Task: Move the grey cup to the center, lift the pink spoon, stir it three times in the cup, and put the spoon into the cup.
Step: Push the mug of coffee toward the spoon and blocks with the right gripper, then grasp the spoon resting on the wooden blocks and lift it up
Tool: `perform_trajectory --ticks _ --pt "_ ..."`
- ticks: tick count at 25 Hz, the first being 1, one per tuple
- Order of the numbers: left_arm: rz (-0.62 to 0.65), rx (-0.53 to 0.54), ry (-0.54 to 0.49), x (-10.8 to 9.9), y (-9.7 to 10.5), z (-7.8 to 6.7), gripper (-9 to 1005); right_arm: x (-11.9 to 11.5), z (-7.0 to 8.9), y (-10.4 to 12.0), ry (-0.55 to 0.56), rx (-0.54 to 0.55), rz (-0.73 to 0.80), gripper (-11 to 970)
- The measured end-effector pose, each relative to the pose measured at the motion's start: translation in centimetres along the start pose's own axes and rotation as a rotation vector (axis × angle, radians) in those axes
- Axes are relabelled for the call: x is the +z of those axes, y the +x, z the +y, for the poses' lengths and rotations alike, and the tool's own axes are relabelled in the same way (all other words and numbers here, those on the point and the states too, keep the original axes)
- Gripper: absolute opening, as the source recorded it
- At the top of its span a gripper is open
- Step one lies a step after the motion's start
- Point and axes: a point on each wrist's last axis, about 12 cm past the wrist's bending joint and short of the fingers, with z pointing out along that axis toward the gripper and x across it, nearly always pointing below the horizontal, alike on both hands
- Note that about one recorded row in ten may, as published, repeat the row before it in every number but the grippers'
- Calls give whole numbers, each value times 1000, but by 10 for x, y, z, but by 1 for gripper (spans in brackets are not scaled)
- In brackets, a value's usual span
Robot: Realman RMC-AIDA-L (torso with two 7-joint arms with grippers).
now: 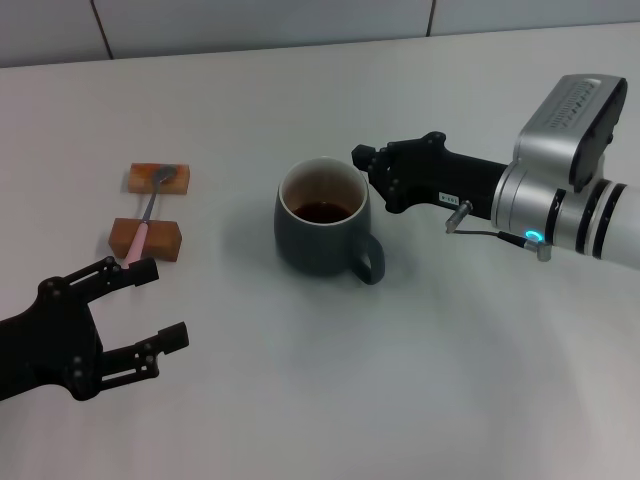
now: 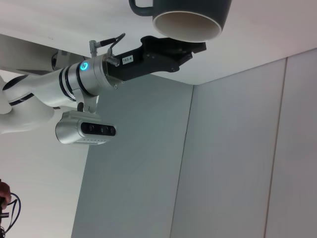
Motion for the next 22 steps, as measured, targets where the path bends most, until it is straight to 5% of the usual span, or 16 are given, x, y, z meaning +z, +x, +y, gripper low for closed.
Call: perform_trajectory --ticks 9,15,22 --pt "2 -4 -5 -1 1 -1 829 -40 -11 5 75 15 -104 118" --pt "4 -5 -8 -2 2 -1 829 -87 10 15 -53 -60 -131 130" --pt "4 -2 -9 -2 2 -1 829 -116 32 30 -164 -23 -83 144"
